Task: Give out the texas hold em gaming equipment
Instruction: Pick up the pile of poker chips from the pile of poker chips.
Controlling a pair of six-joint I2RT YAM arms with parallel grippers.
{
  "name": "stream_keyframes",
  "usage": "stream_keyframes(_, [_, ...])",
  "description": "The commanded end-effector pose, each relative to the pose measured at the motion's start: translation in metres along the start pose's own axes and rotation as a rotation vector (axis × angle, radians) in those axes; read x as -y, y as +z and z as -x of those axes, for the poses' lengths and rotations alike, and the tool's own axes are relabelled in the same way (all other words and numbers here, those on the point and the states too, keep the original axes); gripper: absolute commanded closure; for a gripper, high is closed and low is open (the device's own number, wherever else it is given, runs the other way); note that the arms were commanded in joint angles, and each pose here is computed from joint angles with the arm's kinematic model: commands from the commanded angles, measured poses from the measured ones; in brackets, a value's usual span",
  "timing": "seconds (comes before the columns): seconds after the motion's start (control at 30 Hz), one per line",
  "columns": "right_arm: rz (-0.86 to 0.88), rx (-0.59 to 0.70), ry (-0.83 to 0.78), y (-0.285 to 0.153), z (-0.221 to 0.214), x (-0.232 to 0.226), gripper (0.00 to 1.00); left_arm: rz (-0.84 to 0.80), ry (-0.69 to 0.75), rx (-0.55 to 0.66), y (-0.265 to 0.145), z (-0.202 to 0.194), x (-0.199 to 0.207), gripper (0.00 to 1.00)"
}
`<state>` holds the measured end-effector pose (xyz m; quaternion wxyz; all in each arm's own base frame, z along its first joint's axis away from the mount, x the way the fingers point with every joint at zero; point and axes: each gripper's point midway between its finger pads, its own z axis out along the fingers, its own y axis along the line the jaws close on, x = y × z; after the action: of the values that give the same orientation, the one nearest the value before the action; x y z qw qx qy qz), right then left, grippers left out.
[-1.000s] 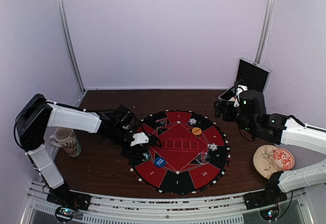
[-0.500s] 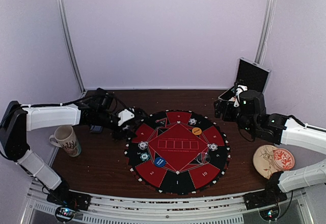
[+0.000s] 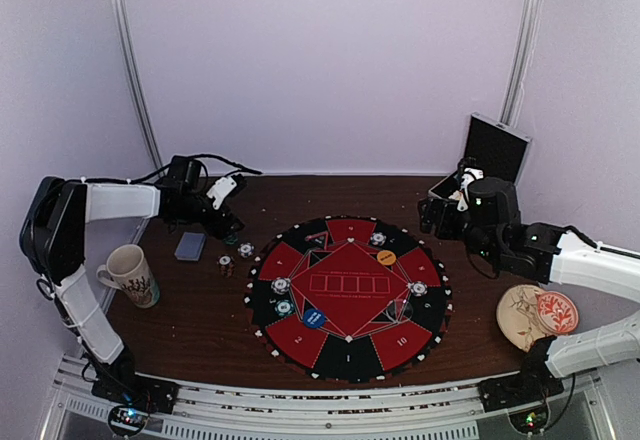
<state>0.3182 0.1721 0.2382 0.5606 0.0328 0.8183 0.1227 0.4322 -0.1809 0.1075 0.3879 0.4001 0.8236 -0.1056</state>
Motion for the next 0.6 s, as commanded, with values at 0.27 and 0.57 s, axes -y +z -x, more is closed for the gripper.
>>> stream_keyframes(0.27, [0.019, 0.018, 0.001, -0.002, 0.008, -0.006, 0.03, 0.094, -0.081, -0.046, 0.016, -0.012, -0.039, 0.31])
stream_keyframes(0.57, [0.023, 0.015, -0.001, -0.002, 0.007, -0.007, 0.04, 0.082, -0.103, -0.075, 0.024, -0.025, -0.044, 0.34])
